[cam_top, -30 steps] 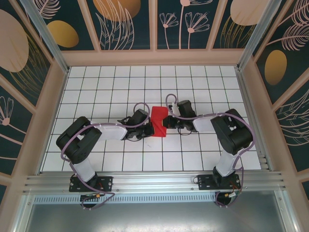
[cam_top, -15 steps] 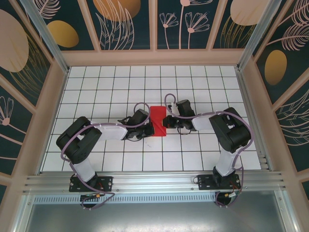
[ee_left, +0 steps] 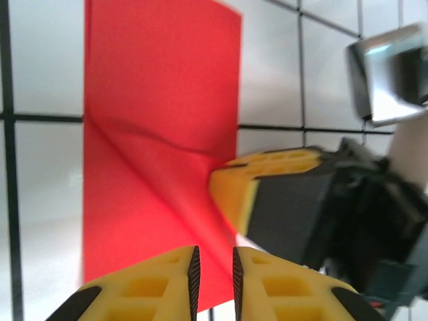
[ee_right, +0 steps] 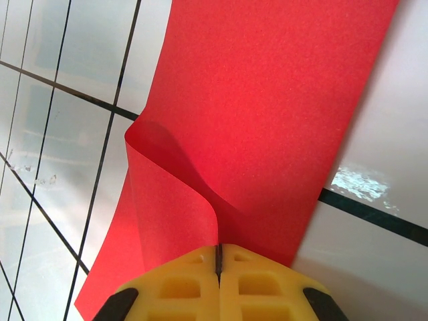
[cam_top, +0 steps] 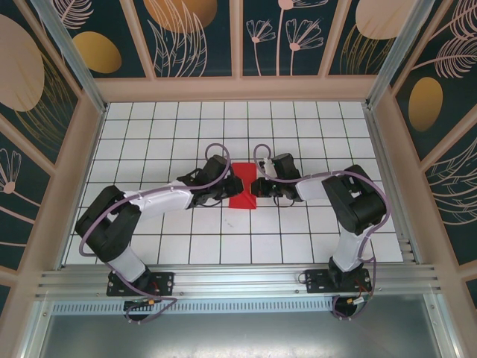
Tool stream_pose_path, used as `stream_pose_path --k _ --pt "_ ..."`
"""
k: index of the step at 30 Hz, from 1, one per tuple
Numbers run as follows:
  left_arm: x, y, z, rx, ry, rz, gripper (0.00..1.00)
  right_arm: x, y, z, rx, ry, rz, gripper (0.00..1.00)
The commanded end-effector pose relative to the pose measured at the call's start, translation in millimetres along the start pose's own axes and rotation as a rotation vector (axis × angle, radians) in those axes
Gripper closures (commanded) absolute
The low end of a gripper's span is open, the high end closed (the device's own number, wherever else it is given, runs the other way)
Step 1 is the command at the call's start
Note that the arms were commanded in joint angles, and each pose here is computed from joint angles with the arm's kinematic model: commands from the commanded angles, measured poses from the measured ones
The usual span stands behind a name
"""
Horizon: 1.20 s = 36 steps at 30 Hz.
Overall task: Fold a paper plane with a square sheet of paper (pick it up from the middle)
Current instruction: Fold the triangle a second time at the center of the table.
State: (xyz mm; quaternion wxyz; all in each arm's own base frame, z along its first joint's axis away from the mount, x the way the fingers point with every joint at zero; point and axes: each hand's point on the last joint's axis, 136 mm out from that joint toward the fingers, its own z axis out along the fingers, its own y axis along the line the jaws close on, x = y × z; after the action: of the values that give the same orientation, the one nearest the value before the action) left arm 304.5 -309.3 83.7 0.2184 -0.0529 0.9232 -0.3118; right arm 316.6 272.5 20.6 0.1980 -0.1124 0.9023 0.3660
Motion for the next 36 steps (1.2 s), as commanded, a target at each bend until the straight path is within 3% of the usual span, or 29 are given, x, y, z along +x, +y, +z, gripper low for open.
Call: stream_pose_path --k 1,10,19,36 --pt "-15.5 -12.2 0.9 0.041 -0.042 -0.022 0.80 5.1 -12.1 5.5 0.029 0.021 0.001 0.99" --pt "-13.0 -2.6 34.9 0.043 -0.011 -0.072 0.86 6.1 -12.1 6.4 0.026 0.023 0.003 0.99" --pt "-20.1 -3.7 50.3 0.053 -0.022 -0.083 0.87 5.4 -12.3 7.0 0.025 0.023 0.005 0.99" --pt "-1.7 33.1 71.5 -0.050 0.014 -0.096 0.89 3.4 -12.2 9.6 0.020 0.029 0.006 0.99"
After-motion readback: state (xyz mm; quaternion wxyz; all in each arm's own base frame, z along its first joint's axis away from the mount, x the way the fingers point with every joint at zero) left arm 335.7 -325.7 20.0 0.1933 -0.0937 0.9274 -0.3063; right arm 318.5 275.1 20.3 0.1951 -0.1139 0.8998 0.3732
